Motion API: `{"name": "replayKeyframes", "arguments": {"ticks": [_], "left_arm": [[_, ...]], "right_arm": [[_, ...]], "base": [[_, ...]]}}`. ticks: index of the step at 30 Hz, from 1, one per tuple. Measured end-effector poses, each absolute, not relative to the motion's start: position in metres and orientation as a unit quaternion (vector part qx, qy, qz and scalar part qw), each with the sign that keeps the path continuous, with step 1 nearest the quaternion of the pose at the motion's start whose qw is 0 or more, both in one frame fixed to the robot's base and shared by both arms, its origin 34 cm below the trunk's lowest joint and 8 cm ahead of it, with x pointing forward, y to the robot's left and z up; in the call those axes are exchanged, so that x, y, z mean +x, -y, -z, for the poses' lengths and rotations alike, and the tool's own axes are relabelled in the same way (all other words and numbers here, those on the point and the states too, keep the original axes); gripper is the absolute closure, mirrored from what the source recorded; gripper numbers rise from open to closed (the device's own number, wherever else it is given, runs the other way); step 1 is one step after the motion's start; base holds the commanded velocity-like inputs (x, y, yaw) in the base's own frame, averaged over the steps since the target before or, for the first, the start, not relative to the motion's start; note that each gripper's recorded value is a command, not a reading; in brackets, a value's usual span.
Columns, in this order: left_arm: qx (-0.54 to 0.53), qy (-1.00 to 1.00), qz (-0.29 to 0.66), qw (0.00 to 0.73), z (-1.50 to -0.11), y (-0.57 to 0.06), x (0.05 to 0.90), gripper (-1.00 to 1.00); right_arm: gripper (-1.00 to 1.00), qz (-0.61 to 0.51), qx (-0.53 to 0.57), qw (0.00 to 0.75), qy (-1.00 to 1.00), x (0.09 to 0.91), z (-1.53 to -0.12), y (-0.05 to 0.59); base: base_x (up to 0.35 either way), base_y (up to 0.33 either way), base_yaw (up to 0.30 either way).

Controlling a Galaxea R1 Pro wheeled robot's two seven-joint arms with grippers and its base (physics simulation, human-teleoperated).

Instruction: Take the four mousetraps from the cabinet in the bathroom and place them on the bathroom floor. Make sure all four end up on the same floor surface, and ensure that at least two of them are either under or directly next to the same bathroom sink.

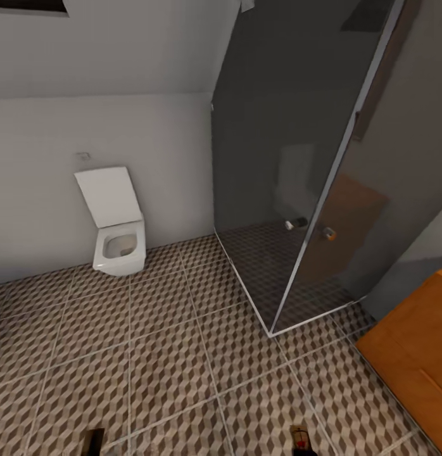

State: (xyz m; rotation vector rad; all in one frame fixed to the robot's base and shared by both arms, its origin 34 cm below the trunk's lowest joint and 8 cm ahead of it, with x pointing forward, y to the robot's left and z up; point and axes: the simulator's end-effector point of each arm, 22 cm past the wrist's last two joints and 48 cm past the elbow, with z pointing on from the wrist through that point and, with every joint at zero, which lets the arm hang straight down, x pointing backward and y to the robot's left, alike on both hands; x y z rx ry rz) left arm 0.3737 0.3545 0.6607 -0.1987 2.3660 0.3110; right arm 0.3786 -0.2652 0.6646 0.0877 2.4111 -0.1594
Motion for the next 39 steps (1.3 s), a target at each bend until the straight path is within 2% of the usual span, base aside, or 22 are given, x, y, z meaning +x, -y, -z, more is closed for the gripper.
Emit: {"name": "replayKeyframes", "arguments": {"ticks": [28,39], "left_arm": [[-0.078,-0.920,-0.120,0.364,-0.6604,-0.3534,0.3735,1.00],[-0.078,-0.920,-0.120,0.364,-0.6604,-0.3536,0.3735,1.00]], "right_arm": [[1.00,0.062,0.034,0.354,-0.933,0.3783,-0.6645,0.2653],[1.00,0.062,0.034,0.354,-0.933,0.3783,-0.6645,0.2653]], "base": [[0.000,0.000,0.282],[0.000,0.000,0.046]]}}
